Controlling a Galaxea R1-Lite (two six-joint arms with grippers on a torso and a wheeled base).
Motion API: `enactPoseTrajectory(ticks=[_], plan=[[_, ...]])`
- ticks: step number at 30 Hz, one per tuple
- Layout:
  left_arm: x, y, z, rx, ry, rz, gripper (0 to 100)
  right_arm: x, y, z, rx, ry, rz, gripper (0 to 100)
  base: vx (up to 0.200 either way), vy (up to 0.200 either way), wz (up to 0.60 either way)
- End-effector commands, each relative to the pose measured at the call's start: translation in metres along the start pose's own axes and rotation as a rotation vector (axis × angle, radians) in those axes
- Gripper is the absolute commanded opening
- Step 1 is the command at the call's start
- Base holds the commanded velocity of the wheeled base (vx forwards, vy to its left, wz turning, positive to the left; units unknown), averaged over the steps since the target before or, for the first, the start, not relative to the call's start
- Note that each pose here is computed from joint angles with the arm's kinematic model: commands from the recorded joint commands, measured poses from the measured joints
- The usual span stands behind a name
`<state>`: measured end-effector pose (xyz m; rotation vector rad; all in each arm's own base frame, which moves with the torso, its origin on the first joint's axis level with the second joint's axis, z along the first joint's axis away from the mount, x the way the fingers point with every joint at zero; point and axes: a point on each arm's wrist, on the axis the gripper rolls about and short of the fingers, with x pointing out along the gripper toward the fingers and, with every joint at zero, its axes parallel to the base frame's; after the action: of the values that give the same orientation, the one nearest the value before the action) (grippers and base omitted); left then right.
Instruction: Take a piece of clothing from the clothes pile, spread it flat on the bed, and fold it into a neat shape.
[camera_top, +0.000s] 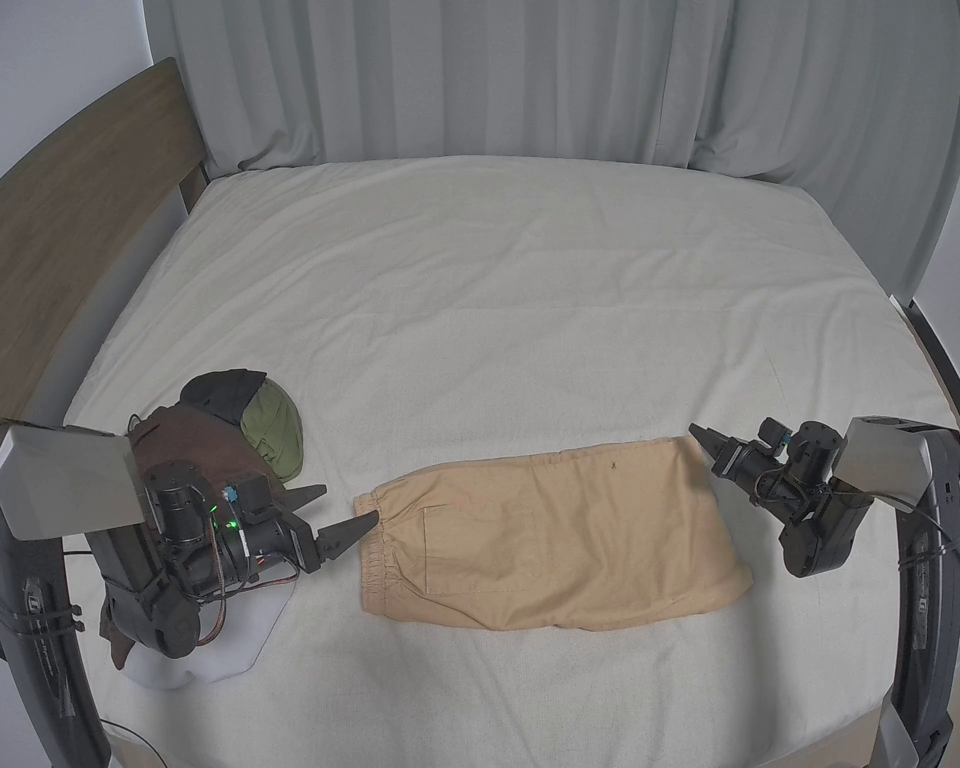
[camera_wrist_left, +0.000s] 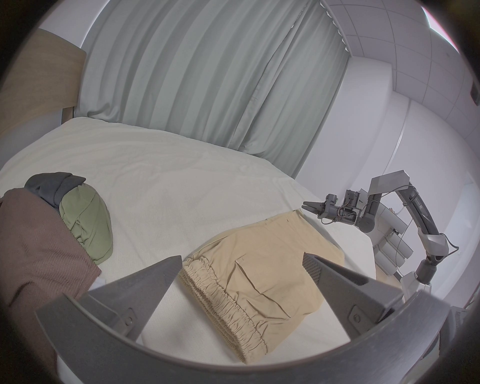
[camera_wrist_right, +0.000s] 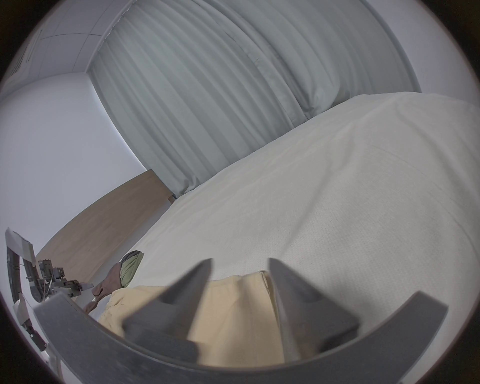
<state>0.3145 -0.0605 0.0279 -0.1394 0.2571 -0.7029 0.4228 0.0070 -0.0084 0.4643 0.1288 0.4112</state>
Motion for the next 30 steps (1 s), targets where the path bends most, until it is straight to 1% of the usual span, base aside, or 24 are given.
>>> enactPoseTrajectory(ticks=[1,3,6,9,11,12,15,16,18,23,27,30], plan=[[0.000,0.000,-0.001,-0.001,0.000,0.001,100,-0.001,0.003,0.003,-0.004,-0.004,0.004,100,0.000,0.000,0.00],[-0.001,0.000,-0.002,-0.004,0.005,0.001,100,-0.004,0.007,0.004,-0.008,0.000,0.000,100,0.000,0.000,0.00],[-0.002,0.000,-0.003,-0.010,0.011,0.003,100,-0.010,0.026,0.007,-0.020,0.018,0.023,100,0.000,0.000,0.00],[-0.003,0.000,-0.007,-0.025,0.027,0.003,100,-0.017,0.051,0.004,-0.020,0.057,0.060,100,0.000,0.000,0.00],[-0.003,0.000,-0.009,-0.028,0.032,0.004,100,-0.018,0.056,0.004,-0.020,0.062,0.067,100,0.000,0.000,0.00],[-0.002,0.002,-0.013,-0.037,0.045,0.003,100,-0.024,0.073,0.001,-0.019,0.090,0.095,100,0.000,0.000,0.00],[-0.001,0.003,-0.018,-0.045,0.057,0.005,100,-0.032,0.090,-0.004,-0.027,0.128,0.121,100,0.000,0.000,0.00],[-0.001,0.003,-0.019,-0.046,0.059,0.005,100,-0.033,0.091,-0.004,-0.027,0.132,0.123,100,0.000,0.000,0.00],[-0.001,0.003,-0.023,-0.058,0.073,0.006,100,-0.037,0.102,-0.011,-0.036,0.165,0.147,100,0.000,0.000,0.00],[-0.002,0.008,-0.033,-0.081,0.102,0.018,100,-0.038,0.112,-0.019,-0.055,0.192,0.176,100,0.000,0.000,0.00],[0.001,0.011,-0.046,-0.102,0.134,0.021,100,-0.037,0.116,-0.021,-0.064,0.199,0.186,100,0.000,0.000,0.00],[0.003,0.010,-0.051,-0.111,0.149,0.017,100,-0.038,0.116,-0.022,-0.063,0.202,0.185,100,0.000,0.000,0.00]])
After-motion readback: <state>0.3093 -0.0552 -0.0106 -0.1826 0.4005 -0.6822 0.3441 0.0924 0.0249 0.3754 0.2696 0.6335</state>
